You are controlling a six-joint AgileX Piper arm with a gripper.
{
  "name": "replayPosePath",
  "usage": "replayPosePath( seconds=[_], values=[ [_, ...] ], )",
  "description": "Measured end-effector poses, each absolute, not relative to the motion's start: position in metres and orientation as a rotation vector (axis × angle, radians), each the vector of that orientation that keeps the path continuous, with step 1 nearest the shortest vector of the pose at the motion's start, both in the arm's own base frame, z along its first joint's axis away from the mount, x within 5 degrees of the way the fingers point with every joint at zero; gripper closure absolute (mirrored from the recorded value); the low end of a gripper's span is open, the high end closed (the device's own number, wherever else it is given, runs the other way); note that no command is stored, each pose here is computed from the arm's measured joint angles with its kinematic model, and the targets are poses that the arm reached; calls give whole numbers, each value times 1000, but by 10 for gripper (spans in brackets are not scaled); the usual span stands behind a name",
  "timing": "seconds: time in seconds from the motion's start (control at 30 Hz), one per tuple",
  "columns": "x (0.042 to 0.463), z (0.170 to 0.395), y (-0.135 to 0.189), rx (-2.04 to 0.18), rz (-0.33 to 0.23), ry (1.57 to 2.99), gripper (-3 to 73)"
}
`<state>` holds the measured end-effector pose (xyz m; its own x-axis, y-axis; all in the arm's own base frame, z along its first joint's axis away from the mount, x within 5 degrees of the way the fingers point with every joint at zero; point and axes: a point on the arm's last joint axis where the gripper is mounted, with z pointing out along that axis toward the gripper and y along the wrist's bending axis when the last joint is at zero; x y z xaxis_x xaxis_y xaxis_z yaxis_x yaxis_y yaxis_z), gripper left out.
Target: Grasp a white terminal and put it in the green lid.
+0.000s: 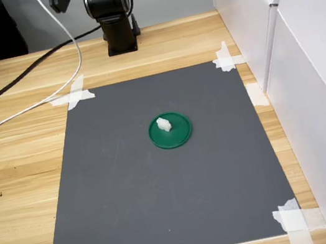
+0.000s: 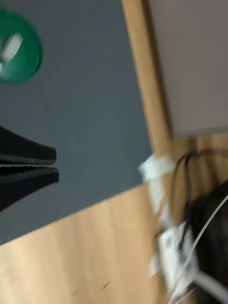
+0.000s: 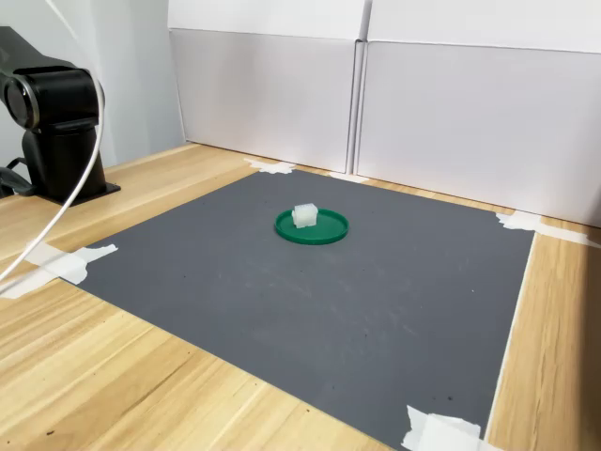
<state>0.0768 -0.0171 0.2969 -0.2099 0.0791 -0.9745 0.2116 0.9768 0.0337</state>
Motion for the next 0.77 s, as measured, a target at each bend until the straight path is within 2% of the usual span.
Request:
replayPosePath(
  seconds=[0.13,0.37,0.5,0.77],
  values=[
    [66,268,-19,253,-153,1796,711],
    [57,229,-18,257,-155,1829,711],
    [53,222,-17,258,-156,1818,711],
    [48,225,-17,251,-162,1765,711]
  ],
)
